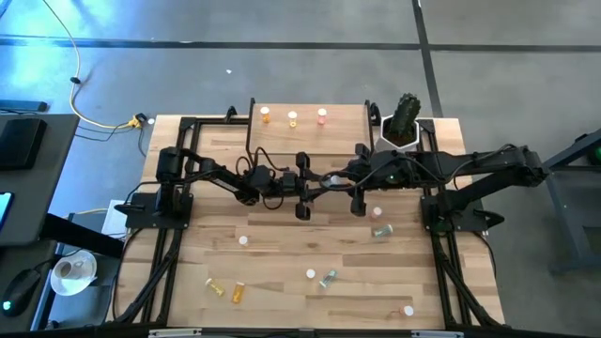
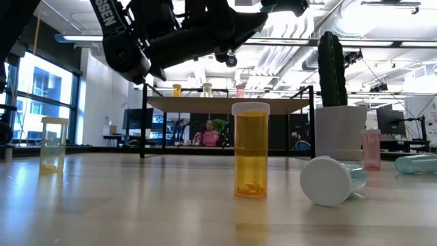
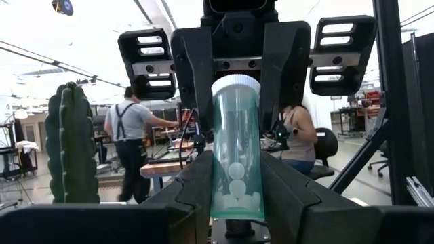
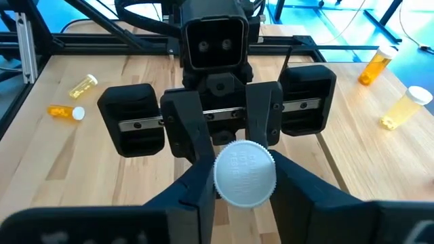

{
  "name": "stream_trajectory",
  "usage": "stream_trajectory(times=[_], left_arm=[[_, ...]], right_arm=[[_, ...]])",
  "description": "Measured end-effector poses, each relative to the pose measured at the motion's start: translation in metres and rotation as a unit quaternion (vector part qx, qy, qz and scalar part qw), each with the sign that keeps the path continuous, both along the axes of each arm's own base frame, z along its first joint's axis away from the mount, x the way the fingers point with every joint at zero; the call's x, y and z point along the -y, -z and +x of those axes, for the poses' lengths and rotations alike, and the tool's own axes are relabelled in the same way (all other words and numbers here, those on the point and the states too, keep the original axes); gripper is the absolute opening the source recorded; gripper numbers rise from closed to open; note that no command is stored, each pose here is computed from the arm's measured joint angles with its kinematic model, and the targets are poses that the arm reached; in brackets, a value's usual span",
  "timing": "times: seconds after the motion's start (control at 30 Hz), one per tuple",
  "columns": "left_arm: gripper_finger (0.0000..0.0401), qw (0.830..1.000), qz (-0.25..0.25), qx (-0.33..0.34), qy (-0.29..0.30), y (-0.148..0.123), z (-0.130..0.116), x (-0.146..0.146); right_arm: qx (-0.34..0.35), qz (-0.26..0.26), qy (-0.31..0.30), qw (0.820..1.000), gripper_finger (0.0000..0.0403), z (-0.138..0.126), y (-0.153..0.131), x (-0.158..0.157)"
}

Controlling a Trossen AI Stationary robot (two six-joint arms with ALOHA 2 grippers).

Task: Pick and place medicine bottles onto shelf by color
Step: Put the top right blue pill bottle on the shelf

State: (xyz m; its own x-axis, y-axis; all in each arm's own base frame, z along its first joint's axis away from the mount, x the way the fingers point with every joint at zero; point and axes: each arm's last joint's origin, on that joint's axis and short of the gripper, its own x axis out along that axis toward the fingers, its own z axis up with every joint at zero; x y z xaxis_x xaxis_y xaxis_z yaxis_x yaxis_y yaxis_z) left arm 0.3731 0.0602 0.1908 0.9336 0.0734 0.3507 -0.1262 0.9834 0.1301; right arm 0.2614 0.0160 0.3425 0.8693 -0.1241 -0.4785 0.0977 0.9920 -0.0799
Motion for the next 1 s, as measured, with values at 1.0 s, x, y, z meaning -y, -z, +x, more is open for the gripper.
stream_trajectory(times=[1.0], left_arm=[[0.0207, 0.988, -0.011, -0.045, -0.148, 0.013, -0.008, -0.011]], right_arm=[[0.011, -0.057, 0.165, 0.985, 0.01, -0.016, -0.048, 0.076]])
